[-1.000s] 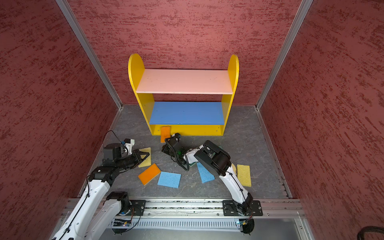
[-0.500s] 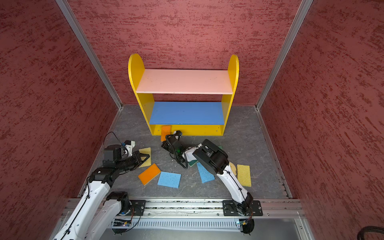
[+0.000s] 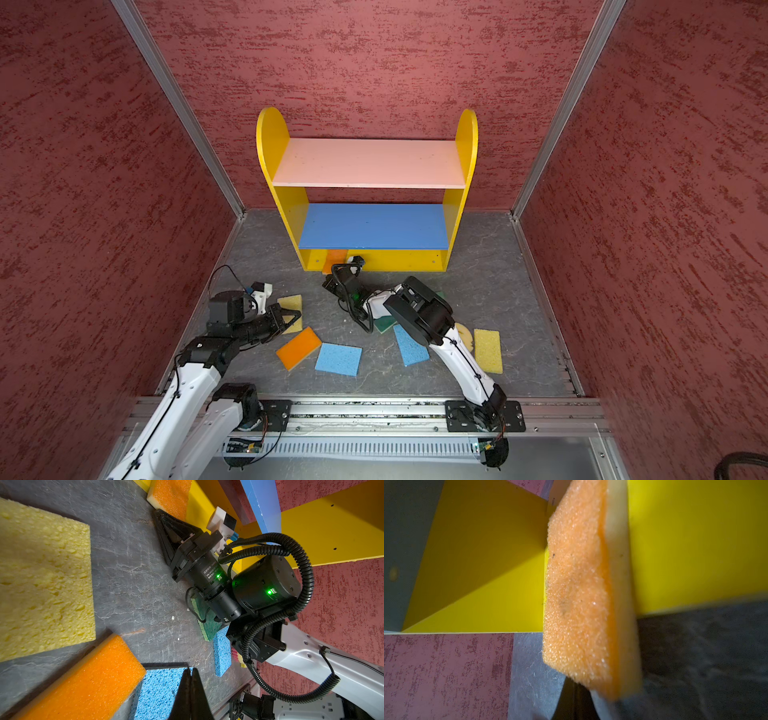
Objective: Place and organize the cleaning sponges onto the shelf
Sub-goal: 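Lower the cream-and-orange sponge upright against the yellow shelf base with the right gripper, then open the right gripper to release the sponge at the shelf base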
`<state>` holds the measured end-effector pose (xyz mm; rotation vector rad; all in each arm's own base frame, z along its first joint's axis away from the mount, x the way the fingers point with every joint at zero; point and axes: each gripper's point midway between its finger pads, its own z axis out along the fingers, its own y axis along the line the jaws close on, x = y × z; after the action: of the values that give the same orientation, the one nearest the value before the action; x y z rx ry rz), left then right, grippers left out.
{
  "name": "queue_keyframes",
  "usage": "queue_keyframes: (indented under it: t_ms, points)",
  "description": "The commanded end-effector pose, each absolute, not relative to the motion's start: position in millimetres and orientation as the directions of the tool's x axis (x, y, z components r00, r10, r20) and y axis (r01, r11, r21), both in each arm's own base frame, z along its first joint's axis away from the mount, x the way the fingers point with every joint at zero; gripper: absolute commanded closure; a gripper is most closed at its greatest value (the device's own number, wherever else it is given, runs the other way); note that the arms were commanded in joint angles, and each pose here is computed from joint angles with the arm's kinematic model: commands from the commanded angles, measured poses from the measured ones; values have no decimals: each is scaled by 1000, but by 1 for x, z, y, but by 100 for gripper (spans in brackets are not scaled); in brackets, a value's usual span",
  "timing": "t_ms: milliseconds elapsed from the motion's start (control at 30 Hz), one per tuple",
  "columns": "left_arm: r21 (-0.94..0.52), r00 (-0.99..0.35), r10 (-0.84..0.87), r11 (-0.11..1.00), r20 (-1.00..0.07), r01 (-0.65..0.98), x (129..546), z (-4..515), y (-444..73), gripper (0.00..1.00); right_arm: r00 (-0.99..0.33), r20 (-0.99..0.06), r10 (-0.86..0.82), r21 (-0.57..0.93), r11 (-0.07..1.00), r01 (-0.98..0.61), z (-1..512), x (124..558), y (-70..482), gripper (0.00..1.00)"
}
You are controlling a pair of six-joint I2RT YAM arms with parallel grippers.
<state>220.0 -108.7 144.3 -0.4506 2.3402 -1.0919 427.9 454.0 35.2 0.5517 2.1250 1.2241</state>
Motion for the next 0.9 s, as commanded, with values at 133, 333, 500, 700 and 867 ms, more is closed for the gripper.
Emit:
queue_keyframes:
  t_ms: [133, 333, 500, 700, 867]
  points:
    - [-779, -819, -475, 625, -323, -55, 219, 142, -111, 97, -699, -275, 660, 817, 544, 193, -17, 424, 421, 100]
    - [-778, -818, -475, 626, -324, -56, 218, 141, -111, 97, -683, -264, 682, 824, 527, 209, -13, 421, 410, 100]
    - [-778, -820, -473, 626, -323, -55, 218, 141, -112, 97, -664, -257, 702, 834, 509, 215, -12, 425, 404, 100]
    - [-779, -821, -474, 625, -318, -59, 218, 140, -112, 97, -646, -259, 718, 841, 496, 214, -9, 432, 405, 100]
    - [-782, -823, -477, 620, -309, -65, 218, 137, -113, 97, -606, -257, 753, 853, 471, 224, -7, 439, 400, 100]
